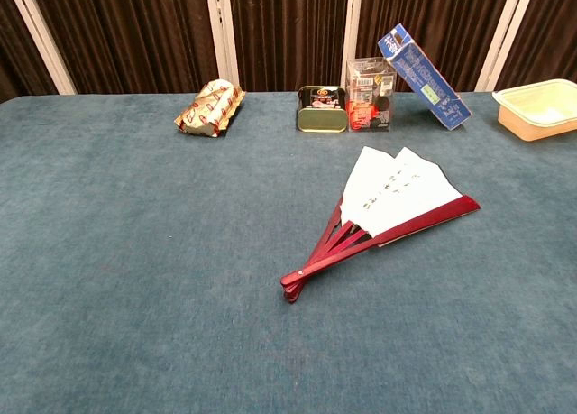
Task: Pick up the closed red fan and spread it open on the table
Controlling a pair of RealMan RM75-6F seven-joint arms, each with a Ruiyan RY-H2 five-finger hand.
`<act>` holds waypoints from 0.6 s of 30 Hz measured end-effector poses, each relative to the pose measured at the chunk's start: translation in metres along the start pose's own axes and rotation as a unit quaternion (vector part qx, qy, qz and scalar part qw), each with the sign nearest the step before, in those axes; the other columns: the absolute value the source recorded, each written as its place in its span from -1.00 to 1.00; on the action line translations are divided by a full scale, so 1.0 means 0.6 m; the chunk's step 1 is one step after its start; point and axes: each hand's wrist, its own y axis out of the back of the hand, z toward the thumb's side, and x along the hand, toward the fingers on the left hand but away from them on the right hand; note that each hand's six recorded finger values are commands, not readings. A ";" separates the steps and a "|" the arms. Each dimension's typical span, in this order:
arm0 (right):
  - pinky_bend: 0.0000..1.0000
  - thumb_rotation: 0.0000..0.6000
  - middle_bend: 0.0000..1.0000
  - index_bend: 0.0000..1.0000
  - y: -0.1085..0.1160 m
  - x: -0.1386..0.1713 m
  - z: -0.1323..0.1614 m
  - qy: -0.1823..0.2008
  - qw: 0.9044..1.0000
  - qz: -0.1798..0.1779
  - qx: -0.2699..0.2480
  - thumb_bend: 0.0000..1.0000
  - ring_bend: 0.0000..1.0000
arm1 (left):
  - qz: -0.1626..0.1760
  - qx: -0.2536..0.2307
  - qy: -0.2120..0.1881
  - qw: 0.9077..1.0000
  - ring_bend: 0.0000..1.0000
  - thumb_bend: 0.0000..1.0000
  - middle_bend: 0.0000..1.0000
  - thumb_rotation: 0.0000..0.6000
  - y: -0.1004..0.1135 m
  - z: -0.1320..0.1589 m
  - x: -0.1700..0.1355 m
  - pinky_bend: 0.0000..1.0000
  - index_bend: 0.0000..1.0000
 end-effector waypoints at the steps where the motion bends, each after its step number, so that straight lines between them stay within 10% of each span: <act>1: -1.00 1.00 -1.00 -1.00 -0.001 0.000 0.000 0.000 1.000 0.001 0.001 -0.61 -1.00 | 0.000 0.000 0.000 1.000 -1.00 -1.00 -1.00 1.00 0.000 0.000 0.000 -1.00 -1.00; 18: -1.00 1.00 -1.00 -1.00 -0.001 -0.008 0.037 0.069 0.997 -0.012 -0.014 -0.61 -1.00 | -0.001 0.002 -0.005 1.000 -1.00 -1.00 -1.00 1.00 -0.001 0.004 0.001 -1.00 -1.00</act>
